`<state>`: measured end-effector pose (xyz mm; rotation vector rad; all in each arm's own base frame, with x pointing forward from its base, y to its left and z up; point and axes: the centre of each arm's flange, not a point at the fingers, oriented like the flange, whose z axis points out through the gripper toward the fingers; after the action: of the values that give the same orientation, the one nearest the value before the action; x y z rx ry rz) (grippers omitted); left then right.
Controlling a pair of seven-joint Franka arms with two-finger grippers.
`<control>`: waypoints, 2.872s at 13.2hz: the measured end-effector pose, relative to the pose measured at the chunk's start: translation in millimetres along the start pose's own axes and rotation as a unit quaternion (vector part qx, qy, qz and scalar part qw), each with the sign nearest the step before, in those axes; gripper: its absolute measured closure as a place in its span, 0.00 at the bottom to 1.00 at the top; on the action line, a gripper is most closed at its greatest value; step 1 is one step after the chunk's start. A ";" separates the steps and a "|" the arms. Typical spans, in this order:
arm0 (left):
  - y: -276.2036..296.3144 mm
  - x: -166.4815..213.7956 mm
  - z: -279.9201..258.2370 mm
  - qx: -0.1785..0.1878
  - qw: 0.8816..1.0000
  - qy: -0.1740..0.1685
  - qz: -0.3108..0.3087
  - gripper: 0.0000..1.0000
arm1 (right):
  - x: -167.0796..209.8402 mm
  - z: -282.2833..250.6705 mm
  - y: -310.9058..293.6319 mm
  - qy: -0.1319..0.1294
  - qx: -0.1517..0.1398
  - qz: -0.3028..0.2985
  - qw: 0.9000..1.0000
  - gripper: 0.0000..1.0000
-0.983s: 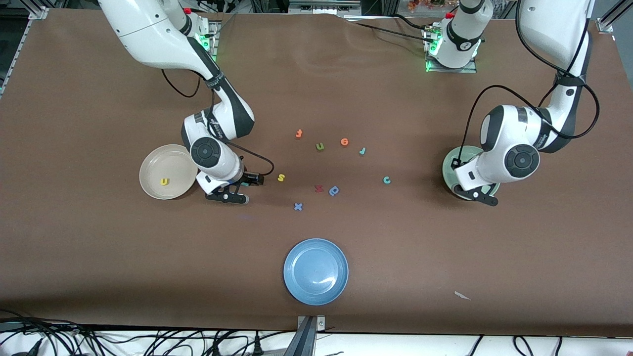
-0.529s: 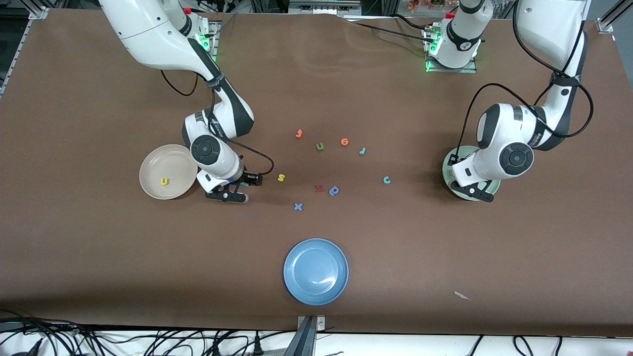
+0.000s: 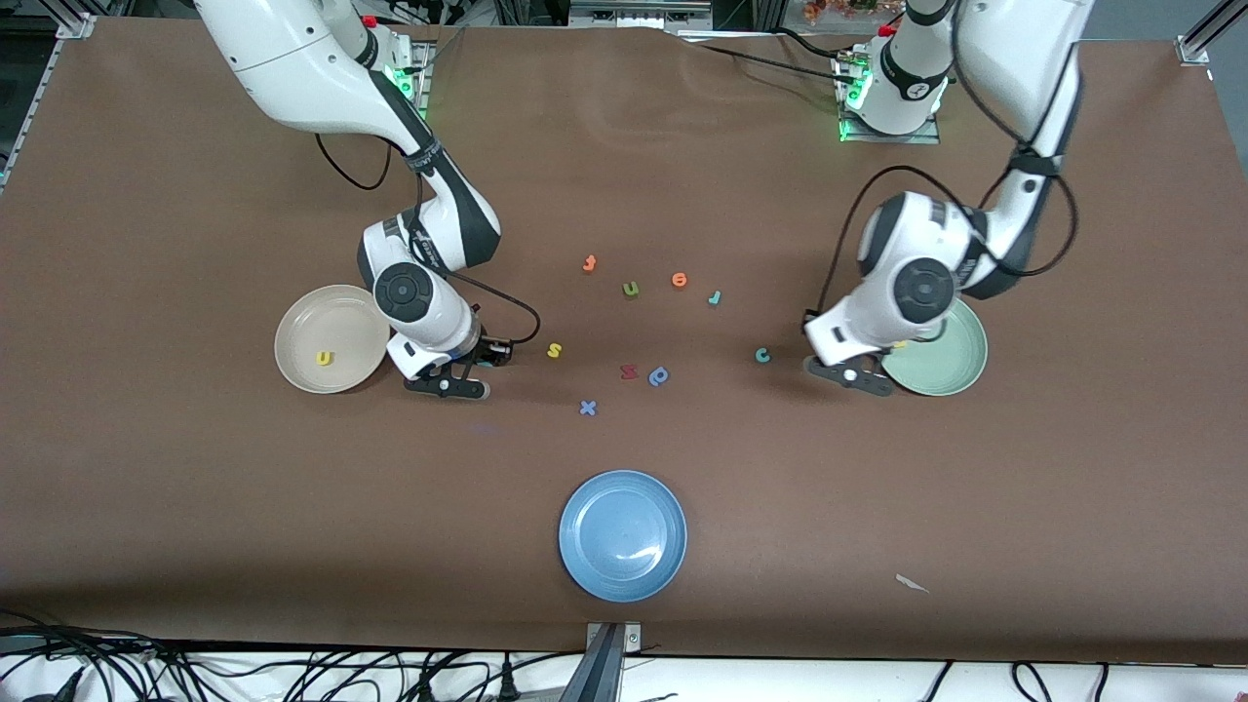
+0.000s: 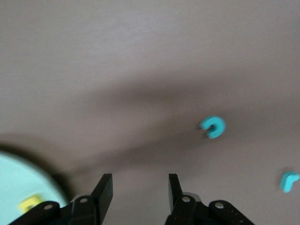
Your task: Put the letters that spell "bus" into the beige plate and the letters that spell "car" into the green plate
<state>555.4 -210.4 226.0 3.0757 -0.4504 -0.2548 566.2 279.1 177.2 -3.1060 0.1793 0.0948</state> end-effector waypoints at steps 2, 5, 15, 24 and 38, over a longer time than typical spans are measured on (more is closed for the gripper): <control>21.5 3.2 16.2 -0.001 1.000 0.008 -0.008 0.44 | 0.1 -0.4 0.0 0.000 0.000 0.000 1.000 0.63; 34.1 6.0 33.8 -0.001 0.999 0.014 -0.029 0.44 | 4.0 -15.0 4.1 -0.011 -0.011 0.003 1.000 0.63; 60.9 7.7 51.3 -0.026 0.997 0.024 -0.063 0.44 | 39.4 -78.2 194.5 -0.111 -0.087 -0.084 0.986 0.63; 62.5 12.8 57.2 -0.027 0.997 0.038 -0.062 0.54 | 24.7 -45.4 203.7 -0.098 -0.082 -0.098 0.987 0.14; -2.8 21.5 -10.8 -0.023 0.999 0.044 -0.023 0.80 | -38.1 -26.1 -104.9 0.018 0.012 0.064 0.998 0.00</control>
<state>578.2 -213.8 233.1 3.0394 -0.3658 -0.1283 542.1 386.7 208.3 -3.0714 0.3763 0.0386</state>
